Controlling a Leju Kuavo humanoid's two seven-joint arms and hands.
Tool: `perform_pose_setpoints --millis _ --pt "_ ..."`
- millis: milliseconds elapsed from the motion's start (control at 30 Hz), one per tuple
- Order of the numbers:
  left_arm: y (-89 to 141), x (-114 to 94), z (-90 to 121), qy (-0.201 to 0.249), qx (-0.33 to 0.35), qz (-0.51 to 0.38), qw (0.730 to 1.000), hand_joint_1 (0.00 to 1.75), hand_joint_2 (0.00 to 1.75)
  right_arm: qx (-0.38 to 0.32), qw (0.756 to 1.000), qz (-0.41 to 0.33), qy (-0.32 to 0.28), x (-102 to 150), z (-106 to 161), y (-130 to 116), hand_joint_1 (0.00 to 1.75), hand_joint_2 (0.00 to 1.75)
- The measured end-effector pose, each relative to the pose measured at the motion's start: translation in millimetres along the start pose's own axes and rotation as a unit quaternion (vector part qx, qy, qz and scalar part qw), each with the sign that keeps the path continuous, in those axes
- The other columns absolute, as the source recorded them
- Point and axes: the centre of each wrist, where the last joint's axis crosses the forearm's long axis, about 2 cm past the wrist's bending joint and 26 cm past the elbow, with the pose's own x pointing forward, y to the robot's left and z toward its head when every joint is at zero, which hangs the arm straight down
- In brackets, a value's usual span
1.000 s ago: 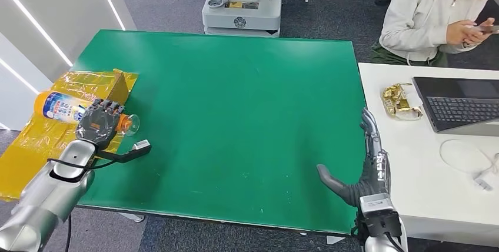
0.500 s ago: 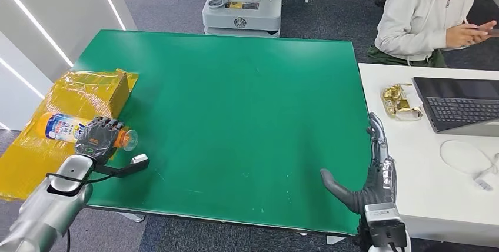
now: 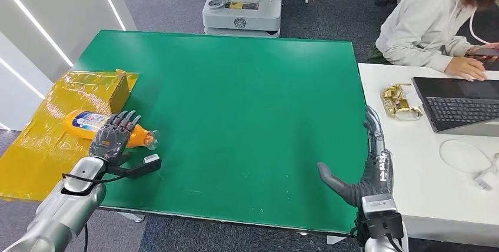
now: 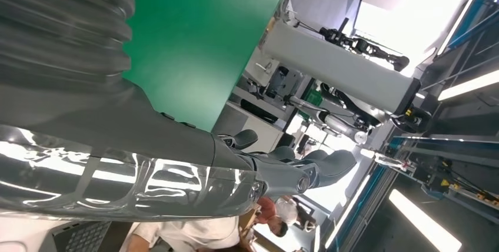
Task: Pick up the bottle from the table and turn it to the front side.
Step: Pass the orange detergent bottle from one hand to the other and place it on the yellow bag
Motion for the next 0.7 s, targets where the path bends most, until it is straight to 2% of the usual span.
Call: perform_pose_setpoints --millis 267,433,533,700 --pt "-2.5 10.1 -4.8 0.004 0.01 0.049 0.999 0.0 1.75 0.001 1.0 -0.004 0.005 -4.4 -4.1 1.3 0.0 1.75" --pt "-6.9 28.6 -4.3 -0.015 0.052 0.144 0.988 0.0 1.75 0.0 1.0 -0.008 0.012 -5.5 -2.9 2.1 0.0 1.75" --pt "-10.2 48.1 0.6 -0.032 0.114 0.23 0.966 0.0 1.75 0.0 1.0 -0.014 0.016 -6.4 -1.8 2.9 0.0 1.75" --pt "-2.0 98.2 9.4 -0.063 0.25 0.364 0.895 0.0 1.75 0.001 0.999 -0.042 0.016 -8.3 1.4 8.1 0.0 1.75"
